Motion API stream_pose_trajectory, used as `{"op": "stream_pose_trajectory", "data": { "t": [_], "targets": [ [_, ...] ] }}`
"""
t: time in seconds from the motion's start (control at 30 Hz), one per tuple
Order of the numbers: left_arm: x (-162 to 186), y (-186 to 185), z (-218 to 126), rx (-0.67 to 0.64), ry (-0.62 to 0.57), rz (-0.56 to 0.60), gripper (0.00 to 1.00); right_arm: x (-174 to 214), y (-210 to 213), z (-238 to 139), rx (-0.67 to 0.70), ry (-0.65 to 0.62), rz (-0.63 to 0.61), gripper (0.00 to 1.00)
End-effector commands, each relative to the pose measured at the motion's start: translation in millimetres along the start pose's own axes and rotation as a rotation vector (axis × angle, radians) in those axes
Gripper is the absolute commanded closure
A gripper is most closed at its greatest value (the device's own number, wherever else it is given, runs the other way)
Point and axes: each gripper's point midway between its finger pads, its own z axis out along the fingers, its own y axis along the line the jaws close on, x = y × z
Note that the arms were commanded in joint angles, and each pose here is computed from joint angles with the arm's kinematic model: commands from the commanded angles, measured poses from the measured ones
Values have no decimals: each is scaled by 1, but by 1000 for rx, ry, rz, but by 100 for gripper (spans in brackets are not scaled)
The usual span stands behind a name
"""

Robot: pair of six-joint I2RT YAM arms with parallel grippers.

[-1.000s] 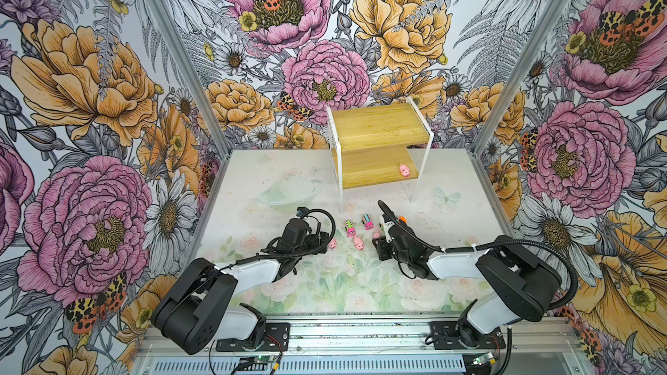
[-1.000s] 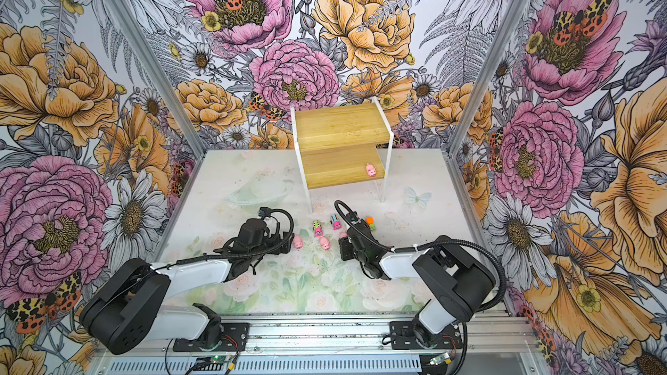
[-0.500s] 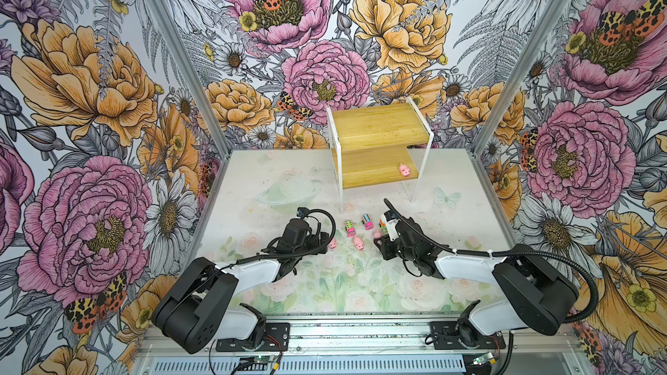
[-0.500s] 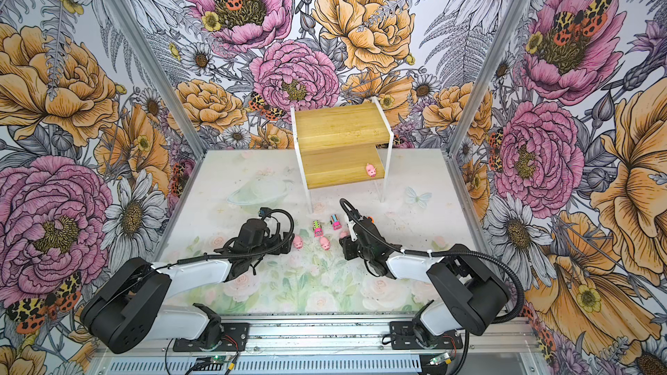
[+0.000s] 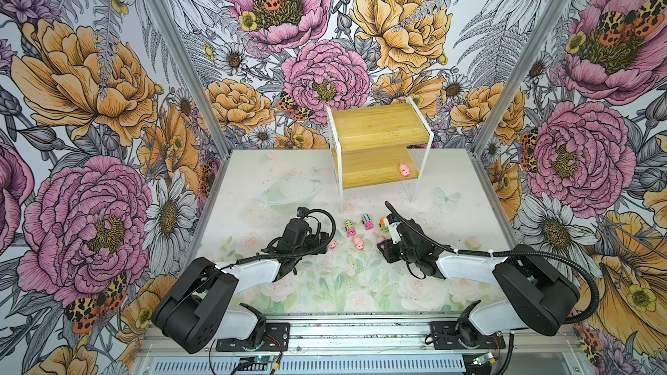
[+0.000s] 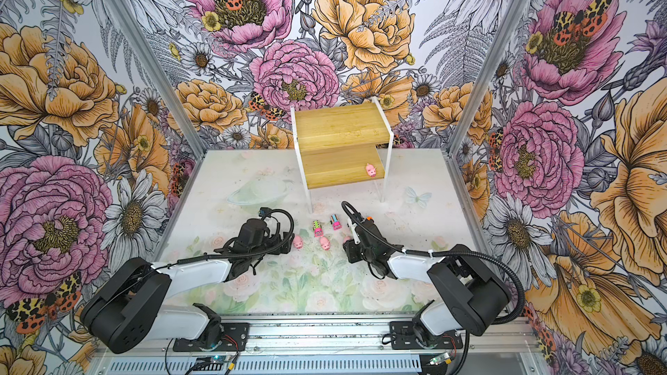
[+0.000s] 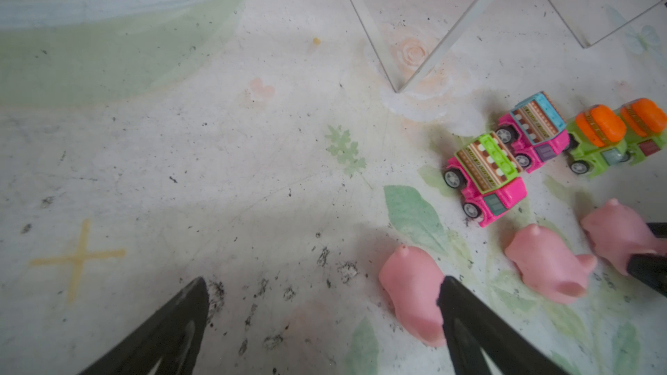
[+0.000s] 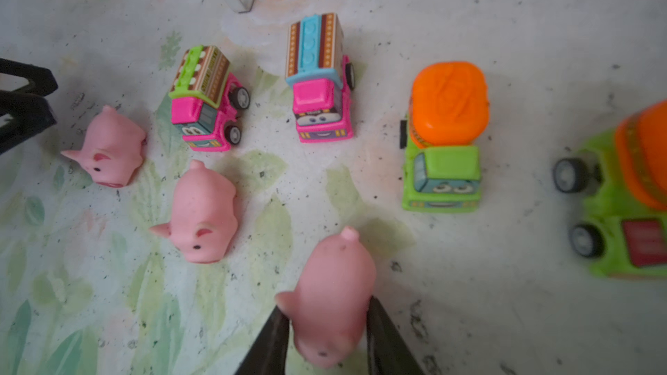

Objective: Place and organize the plastic toys onto the shelf
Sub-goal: 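Position the right gripper above the next pink pig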

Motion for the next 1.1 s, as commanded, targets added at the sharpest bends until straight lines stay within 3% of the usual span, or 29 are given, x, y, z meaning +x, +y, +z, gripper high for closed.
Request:
{"op": "stream_pose_trajectory", "data": {
  "t": [0.0, 0.37, 0.67, 1.07],
  "targets": [
    [-2, -4, 1, 5, -4, 19, 1, -2, -17, -9, 93, -31, 26, 57],
    [-2, -4, 2, 9, 1, 21, 1, -4, -18, -22, 113, -97, 82, 51],
    [-2, -4, 2, 8, 0, 21, 1, -5, 1, -14, 44, -107, 69, 52],
    [-2, -5, 2, 9, 0, 23, 1, -2, -4, 5, 113, -105, 93, 57]
  ]
}}
